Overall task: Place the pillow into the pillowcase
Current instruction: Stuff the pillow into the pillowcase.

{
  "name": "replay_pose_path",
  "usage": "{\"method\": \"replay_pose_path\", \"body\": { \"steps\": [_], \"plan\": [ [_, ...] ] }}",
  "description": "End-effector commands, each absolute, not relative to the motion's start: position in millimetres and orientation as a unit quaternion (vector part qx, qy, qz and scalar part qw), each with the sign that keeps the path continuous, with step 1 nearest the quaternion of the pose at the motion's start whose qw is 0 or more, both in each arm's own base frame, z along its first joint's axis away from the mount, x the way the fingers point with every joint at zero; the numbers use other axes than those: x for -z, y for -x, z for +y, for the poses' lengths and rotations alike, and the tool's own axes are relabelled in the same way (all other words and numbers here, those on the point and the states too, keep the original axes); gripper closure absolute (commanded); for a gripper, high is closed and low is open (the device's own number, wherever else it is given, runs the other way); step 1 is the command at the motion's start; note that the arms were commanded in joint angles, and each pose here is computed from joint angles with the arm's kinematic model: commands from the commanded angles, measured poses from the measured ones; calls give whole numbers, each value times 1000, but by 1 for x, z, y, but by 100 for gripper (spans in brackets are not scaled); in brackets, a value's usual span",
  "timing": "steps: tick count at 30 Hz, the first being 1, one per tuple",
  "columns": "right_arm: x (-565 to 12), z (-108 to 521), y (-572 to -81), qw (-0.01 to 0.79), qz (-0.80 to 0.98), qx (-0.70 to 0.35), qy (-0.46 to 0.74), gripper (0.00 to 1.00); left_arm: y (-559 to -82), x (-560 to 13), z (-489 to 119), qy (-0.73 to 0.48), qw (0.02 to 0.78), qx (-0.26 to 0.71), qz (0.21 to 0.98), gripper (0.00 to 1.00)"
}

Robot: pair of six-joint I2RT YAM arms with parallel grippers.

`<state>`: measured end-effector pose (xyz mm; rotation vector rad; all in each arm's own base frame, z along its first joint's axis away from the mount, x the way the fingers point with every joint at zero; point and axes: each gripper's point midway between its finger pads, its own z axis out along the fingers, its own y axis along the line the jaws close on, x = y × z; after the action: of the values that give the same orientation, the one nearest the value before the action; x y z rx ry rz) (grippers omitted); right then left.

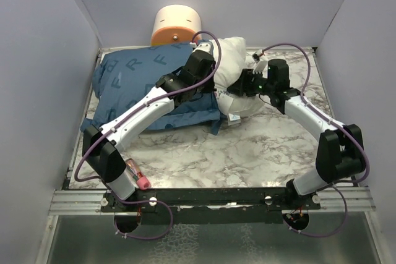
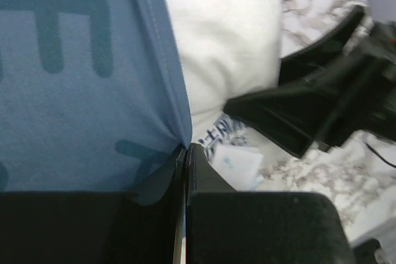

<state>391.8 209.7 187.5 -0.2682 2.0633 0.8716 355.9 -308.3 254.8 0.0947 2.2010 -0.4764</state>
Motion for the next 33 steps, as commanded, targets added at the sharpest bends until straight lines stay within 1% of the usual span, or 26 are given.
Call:
{"method": "replay_pose_path", "body": {
  "steps": [1, 2, 3, 4, 5, 7, 11, 14, 15, 17, 21, 24, 26, 29, 31, 33],
  "plan": [
    [-194, 239, -383, 398, 795, -436, 142, 68, -323, -347, -345, -103, 449, 357, 812, 100],
    [-200, 245, -376, 391, 783, -460, 148, 78, -316, -359, -353, -114, 446, 388, 799, 100],
    [-206, 249, -370, 386, 771, -483, 151, 85, -308, -371, -360, -125, 439, 419, 785, 100],
    [-219, 253, -365, 390, 755, -506, 149, 90, -301, -380, -366, -134, 433, 444, 773, 100],
    [-234, 258, -360, 399, 733, -530, 153, 93, -296, -388, -372, -141, 427, 464, 763, 100],
    [-266, 266, -347, 404, 696, -575, 145, 96, -288, -405, -384, -155, 414, 504, 742, 100],
    [-336, 280, -325, 437, 625, -636, 119, 97, -269, -456, -410, -183, 380, 606, 674, 100],
    [-358, 282, -315, 460, 594, -655, 77, 99, -255, -484, -419, -205, 357, 656, 632, 100],
    [-352, 282, -314, 463, 598, -652, 60, 99, -250, -489, -420, -213, 351, 668, 621, 100],
    [-314, 281, -316, 455, 638, -621, 25, 99, -239, -489, -421, -223, 331, 685, 609, 100],
    [-203, 268, -302, 388, 724, -569, -39, 99, -217, -455, -422, -233, 271, 697, 621, 100],
    [-148, 250, -285, 359, 773, -518, -72, 98, -196, -432, -416, -235, 234, 703, 629, 100],
    [-133, 237, -276, 358, 784, -500, -83, 97, -180, -425, -408, -241, 219, 707, 627, 100],
    [-135, 238, -268, 349, 788, -503, -60, 95, -158, -416, -397, -254, 202, 709, 626, 100],
    [-143, 248, -262, 337, 776, -533, -28, 93, -153, -394, -395, -253, 187, 694, 648, 100],
    [-155, 259, -256, 325, 759, -564, 10, 90, -157, -358, -394, -242, 176, 662, 687, 100]
  ]
}}
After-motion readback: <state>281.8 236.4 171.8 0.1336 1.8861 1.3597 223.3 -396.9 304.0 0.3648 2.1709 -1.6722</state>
